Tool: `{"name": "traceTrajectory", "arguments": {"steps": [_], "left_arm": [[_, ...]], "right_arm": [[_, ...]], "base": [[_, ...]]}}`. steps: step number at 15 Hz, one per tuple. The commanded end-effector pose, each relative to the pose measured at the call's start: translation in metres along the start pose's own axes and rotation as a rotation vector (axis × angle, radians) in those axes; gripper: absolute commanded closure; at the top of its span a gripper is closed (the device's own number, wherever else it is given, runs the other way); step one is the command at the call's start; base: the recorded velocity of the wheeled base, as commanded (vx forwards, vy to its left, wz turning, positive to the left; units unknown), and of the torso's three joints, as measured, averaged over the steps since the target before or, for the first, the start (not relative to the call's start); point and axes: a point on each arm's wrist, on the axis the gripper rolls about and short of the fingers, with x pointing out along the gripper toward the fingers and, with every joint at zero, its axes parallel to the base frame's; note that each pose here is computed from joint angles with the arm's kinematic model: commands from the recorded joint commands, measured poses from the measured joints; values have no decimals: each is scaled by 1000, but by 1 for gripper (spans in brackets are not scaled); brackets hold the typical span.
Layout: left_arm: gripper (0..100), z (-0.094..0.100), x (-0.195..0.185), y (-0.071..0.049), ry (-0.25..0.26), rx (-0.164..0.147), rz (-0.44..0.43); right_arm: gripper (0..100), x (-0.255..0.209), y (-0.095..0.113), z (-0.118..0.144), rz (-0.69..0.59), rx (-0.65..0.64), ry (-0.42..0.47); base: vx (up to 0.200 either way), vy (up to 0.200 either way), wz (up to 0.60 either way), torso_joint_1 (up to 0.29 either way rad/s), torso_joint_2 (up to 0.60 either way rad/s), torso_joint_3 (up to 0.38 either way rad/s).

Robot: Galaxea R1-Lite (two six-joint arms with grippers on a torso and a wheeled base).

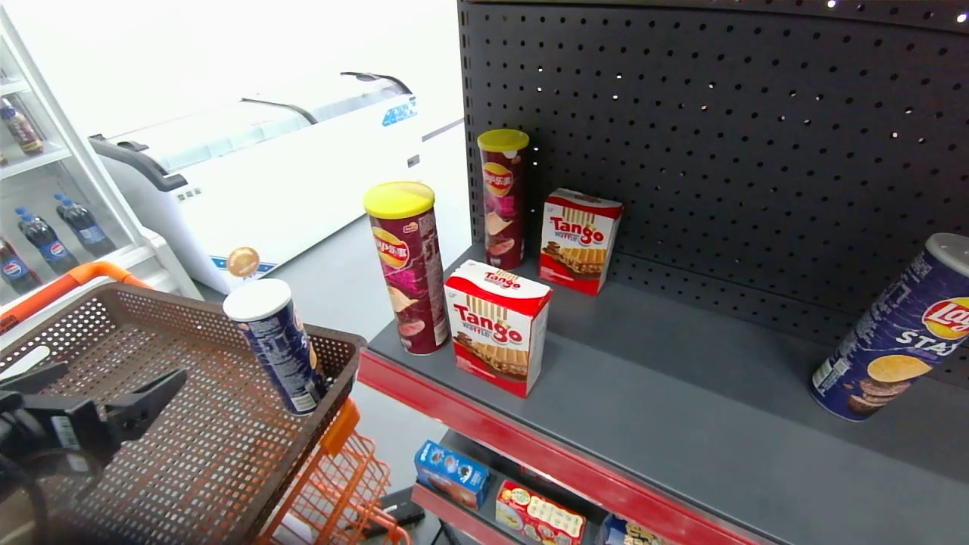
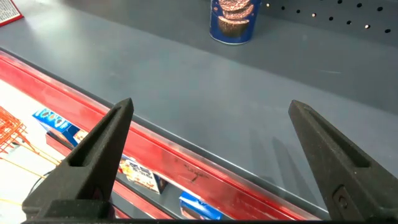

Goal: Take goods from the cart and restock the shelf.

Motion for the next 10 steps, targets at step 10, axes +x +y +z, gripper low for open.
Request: {"name": "traceTrajectory", "arguments": {"steps": [10], "left_arm": [[0,-46,137,-12,143,17,-10]], "right_arm": [[0,0,0,0,0,0,0]], "base": [[0,0,0,0,0,0]]}}
